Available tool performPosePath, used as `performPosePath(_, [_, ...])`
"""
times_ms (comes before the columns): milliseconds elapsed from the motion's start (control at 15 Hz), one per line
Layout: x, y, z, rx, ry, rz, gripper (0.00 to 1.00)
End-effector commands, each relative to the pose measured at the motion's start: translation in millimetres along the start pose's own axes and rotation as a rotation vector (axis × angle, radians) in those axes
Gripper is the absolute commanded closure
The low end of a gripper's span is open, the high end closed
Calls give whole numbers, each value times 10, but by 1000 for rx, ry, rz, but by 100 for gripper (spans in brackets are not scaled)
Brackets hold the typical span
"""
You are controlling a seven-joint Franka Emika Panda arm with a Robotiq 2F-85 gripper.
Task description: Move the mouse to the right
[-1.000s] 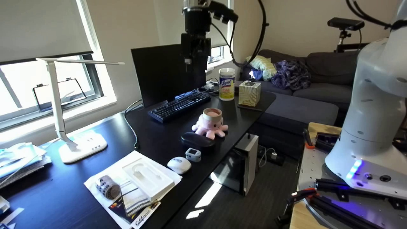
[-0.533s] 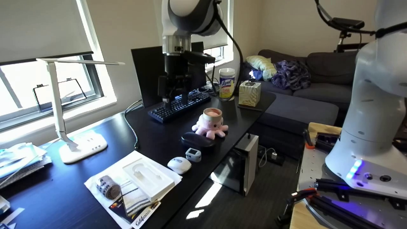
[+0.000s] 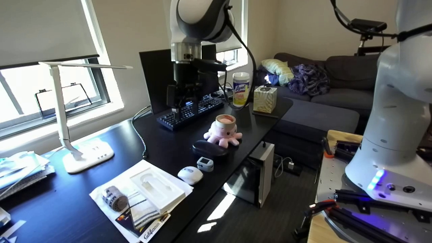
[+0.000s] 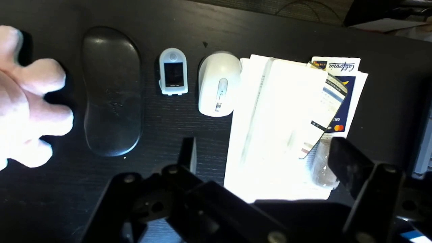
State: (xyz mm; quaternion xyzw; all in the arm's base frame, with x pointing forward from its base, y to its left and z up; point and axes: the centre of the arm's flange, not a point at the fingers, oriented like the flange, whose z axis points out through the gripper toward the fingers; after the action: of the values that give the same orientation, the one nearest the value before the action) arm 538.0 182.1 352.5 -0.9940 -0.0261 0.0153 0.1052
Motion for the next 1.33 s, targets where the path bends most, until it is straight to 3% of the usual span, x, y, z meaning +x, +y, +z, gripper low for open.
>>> performPosePath(0, [50,-48,421,43,4,47,0])
performPosePath(133, [50,-46,681,47,-2,62,0])
performPosePath(467, [53,-136,1317,-61,-14,55,0])
performPosePath(867, [79,-318,1731,-184,-23,35,0])
performPosePath(1267, [119,-317,1869,-147,39,95,0])
